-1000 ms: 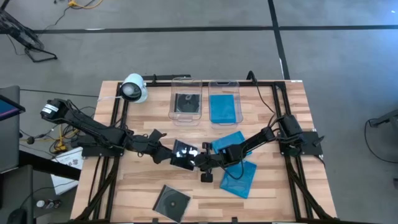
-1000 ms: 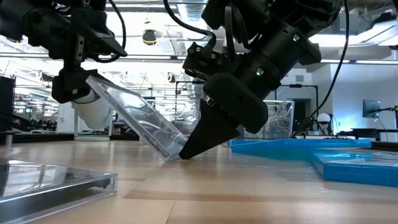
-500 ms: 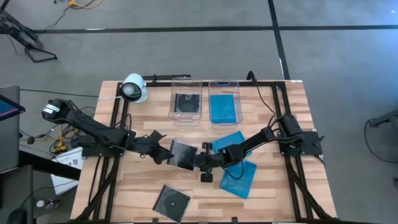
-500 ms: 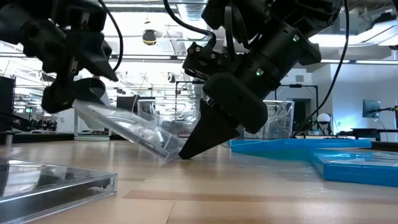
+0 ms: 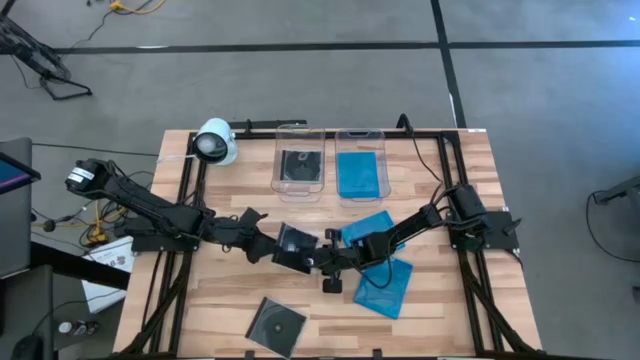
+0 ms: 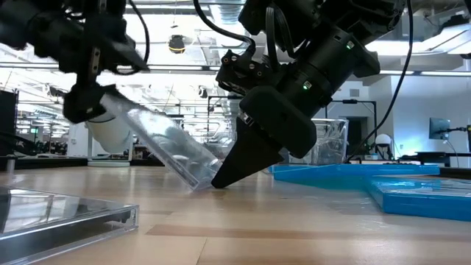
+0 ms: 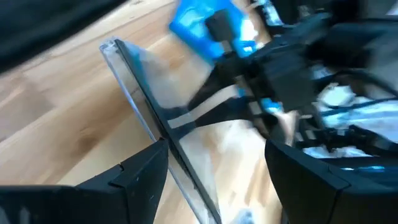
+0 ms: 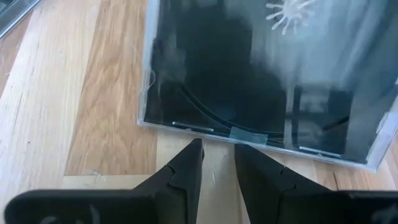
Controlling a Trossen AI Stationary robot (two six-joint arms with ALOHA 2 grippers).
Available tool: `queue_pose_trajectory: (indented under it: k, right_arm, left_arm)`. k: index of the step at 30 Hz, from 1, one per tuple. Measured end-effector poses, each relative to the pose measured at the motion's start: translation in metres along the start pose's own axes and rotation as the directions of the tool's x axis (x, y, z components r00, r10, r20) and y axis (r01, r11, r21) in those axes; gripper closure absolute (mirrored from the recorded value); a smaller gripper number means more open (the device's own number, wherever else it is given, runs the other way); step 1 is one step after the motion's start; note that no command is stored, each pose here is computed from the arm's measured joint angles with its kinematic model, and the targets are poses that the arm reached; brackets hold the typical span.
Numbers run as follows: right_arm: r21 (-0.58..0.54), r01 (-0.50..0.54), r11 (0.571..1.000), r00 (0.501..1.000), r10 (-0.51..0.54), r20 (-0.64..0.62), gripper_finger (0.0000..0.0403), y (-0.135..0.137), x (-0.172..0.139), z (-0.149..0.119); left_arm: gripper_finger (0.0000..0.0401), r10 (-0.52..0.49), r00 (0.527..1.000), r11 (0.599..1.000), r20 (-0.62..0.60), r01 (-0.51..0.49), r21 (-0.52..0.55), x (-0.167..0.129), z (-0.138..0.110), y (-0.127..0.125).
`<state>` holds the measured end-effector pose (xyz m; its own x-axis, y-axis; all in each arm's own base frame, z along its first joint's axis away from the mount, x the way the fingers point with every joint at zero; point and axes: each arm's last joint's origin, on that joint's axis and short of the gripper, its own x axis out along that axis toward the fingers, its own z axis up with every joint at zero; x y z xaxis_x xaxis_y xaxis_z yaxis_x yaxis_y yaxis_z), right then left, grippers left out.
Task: Pick & place jewel cases by type
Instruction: Put the top black CD case into the left transparent bin
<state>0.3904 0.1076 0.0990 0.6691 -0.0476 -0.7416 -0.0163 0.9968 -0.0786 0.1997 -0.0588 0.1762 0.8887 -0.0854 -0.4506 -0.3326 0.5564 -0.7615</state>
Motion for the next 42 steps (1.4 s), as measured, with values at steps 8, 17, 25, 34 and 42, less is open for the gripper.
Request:
queue_pose_trajectory:
  k: [8, 17, 25, 34, 42]
  right_arm:
    - [-0.002, -0.001, 1.0, 1.0, 0.001, 0.001, 0.0308, 0.0, 0.0, 0.0001]
    - [-0.001, -0.001, 1.0, 1.0, 0.001, 0.002, 0.0308, 0.0, 0.0, 0.0002]
    - [0.0, -0.001, 1.0, 1.0, 0.001, 0.007, 0.0308, 0.0001, 0.0001, 0.0004]
    - [0.001, -0.001, 1.0, 1.0, 0.001, 0.01, 0.0308, 0.0001, 0.0002, 0.0005]
    - [0.001, -0.001, 1.0, 1.0, 0.001, 0.011, 0.0308, 0.0001, 0.0002, 0.0006]
  left_arm:
    - [0.0156, -0.07, 0.998, 0.997, -0.004, 0.07, 0.028, -0.0001, 0.0019, -0.0066]
    - [0.0178, -0.037, 0.999, 0.999, 0.003, 0.037, 0.033, 0.0001, 0.0012, -0.0037]
    - [0.0179, -0.005, 1.0, 0.999, 0.017, 0.005, 0.041, 0.0002, 0.0009, -0.0012]
    - [0.0152, 0.013, 1.0, 0.999, 0.017, -0.014, 0.043, 0.0002, 0.0004, 0.0006]
    - [0.0126, -0.008, 1.0, 0.999, 0.003, 0.007, 0.034, 0.0001, 0.0004, -0.0008]
